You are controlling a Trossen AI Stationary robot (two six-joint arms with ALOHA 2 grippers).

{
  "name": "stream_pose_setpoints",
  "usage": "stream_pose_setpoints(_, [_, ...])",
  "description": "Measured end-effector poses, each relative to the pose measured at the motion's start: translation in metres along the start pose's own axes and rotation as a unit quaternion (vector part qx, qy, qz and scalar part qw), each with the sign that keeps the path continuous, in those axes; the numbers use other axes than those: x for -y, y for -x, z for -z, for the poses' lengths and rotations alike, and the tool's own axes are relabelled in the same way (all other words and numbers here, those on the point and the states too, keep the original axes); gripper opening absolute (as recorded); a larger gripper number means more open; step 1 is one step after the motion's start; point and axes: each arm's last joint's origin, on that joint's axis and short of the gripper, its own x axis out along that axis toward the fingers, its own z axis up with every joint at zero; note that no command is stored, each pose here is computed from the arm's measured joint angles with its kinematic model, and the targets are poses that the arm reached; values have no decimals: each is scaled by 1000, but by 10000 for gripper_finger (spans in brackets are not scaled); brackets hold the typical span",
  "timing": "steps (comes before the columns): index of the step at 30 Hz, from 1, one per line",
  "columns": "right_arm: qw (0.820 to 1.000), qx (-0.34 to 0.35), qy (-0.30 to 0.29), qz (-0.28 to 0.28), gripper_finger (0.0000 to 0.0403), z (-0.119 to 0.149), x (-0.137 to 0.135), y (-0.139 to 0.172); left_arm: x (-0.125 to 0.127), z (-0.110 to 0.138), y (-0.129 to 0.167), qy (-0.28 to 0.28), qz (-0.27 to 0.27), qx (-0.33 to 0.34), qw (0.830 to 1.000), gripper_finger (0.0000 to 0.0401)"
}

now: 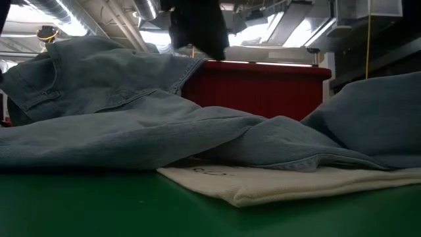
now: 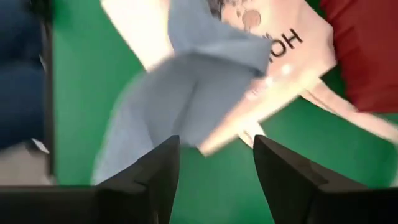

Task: Fold Laundry from Bin
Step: Fold the blue jeans

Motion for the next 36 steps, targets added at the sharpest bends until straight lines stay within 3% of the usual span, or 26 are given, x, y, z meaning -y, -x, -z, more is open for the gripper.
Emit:
stream_pose_setpoints(4, [996,9,-90,-8,189,-15,-6,-13,-4,10,-9,1,-7,-17,1000,118])
stream_pose_setpoints(10, [987,-18,-160,-7,176,-37,-12,-41,-8,22,-18,-2,-17,-38,999,118])
stream_pose_setpoints(16, [979,-75,-187,34,170,-53,-14,-80,-12,36,-26,-6,-28,-61,998,118])
stream_pose_setpoints(26, [970,-155,-189,16,169,-77,-13,-140,-13,72,-42,-21,-44,-108,993,118])
stream_pose_setpoints(36, [958,-155,-237,34,169,-90,7,-157,-10,78,-45,-29,-42,-107,993,118])
